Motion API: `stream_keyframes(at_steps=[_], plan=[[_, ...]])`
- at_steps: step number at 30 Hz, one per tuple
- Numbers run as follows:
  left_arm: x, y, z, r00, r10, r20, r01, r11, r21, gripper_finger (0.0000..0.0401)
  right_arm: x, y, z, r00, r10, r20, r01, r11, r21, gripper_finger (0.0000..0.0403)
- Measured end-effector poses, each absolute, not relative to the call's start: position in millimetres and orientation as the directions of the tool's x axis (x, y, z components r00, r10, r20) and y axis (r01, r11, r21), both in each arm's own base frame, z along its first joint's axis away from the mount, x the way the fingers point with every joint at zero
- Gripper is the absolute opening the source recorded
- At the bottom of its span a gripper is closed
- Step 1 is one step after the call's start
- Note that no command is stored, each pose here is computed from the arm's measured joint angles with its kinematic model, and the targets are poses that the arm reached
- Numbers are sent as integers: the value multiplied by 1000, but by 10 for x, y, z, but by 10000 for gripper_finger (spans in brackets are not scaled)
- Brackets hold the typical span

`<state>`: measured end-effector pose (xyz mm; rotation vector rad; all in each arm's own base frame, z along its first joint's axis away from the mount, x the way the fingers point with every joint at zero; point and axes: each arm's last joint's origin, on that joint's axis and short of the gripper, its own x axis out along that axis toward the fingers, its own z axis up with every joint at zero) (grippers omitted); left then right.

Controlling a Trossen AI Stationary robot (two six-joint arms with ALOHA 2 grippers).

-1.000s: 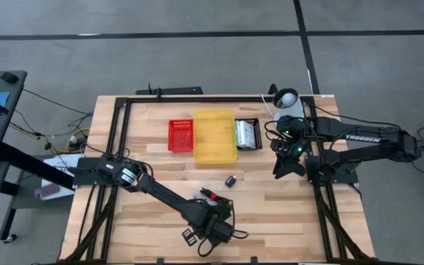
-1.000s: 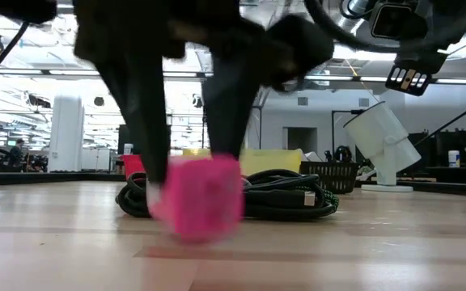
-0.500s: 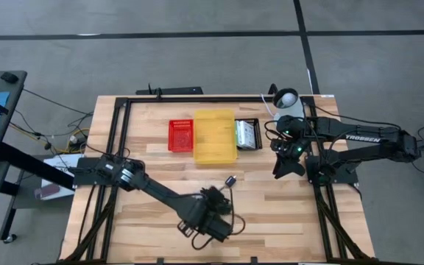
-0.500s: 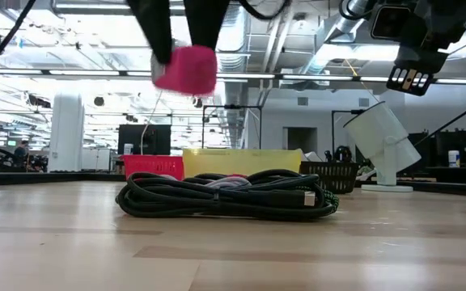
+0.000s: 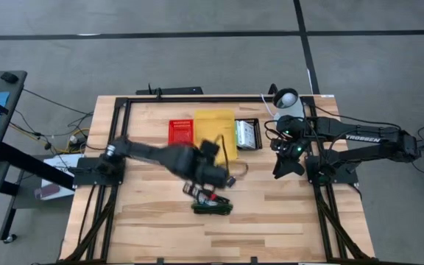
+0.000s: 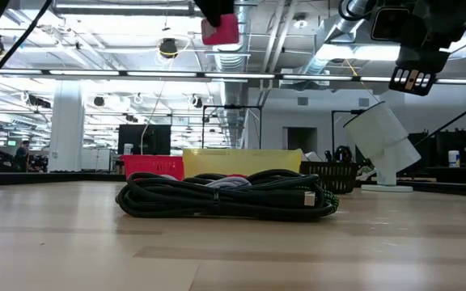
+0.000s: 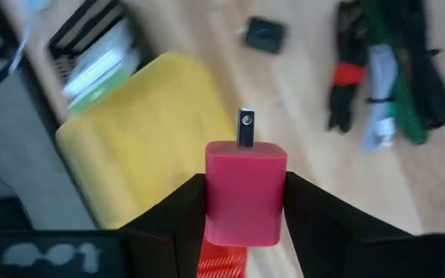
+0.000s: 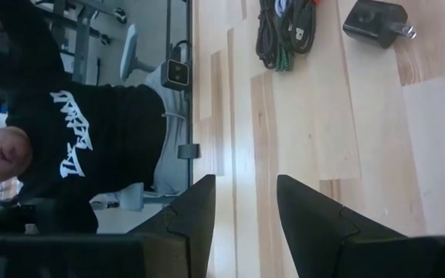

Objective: Pick and place items into bin
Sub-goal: Put the pink charger adapter into the red bin

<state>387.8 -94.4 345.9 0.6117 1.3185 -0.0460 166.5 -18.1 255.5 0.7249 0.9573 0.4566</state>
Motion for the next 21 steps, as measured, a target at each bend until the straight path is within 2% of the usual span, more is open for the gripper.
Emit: stream_keyframes(at_steps=[4,10,13,16,21], plan=[[3689,-534,3683,276,329,-903,274,874,402,145,1664,-181,2555,511,643,-571,-39,681,732,134],[3216,24,3846,223,368,-903,112,910,399,145,1664,-181,2555,511,643,-571,-39,681,732,133],[3012,232,3781,178,381,-907,50,917,395,147,1665,-181,2555,511,643,-571,-39,681,731,133],[2885,401,3681,193,389,-901,1,918,397,150,1667,-183,2556,514,641,-570,-40,682,731,134],[2858,601,3376,217,356,-909,21,929,369,151,1691,-189,2572,532,636,-558,-40,678,734,133]])
